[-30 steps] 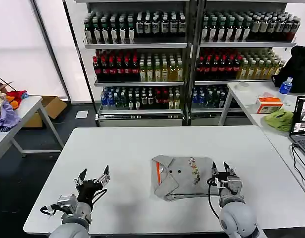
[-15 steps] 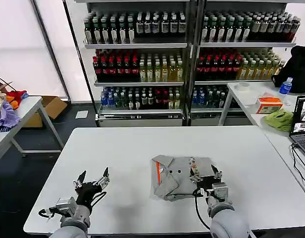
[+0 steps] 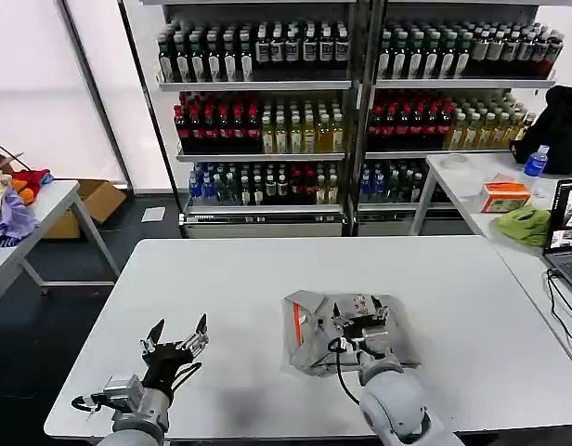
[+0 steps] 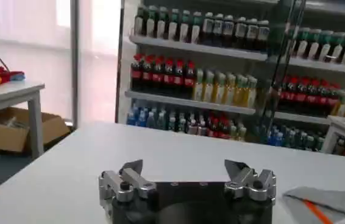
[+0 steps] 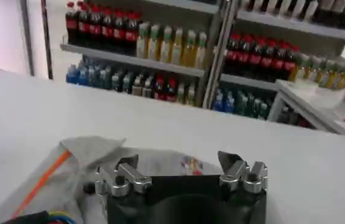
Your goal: Fold and organize the clothes.
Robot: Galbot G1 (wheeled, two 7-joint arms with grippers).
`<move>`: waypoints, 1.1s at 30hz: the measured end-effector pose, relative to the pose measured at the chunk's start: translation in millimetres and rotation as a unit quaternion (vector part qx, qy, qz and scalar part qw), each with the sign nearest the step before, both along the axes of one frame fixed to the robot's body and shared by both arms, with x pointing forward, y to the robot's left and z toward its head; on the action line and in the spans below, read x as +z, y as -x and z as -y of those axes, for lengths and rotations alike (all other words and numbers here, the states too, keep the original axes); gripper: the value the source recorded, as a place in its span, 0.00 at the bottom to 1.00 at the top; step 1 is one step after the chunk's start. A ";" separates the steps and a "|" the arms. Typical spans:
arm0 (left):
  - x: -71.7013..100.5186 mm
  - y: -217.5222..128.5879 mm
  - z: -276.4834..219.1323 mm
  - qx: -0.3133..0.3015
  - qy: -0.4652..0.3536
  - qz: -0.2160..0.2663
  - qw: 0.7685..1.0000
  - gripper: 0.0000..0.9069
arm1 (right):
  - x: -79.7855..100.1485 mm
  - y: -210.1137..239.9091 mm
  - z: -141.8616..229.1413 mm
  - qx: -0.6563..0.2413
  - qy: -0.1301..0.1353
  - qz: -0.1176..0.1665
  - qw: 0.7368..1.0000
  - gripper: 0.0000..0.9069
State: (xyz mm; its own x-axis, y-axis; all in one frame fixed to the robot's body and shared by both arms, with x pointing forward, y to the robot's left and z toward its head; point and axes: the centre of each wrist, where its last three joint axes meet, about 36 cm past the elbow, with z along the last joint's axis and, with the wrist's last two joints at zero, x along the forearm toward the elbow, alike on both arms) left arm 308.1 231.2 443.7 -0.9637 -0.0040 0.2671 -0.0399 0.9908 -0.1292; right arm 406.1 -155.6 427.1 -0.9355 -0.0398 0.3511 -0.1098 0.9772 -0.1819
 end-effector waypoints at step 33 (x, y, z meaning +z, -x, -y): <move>-3.9 12.8 1.8 -0.014 -0.020 0.008 1.000 1.00 | -28.3 -42.9 -25.8 0.012 0.003 -0.036 0.999 1.00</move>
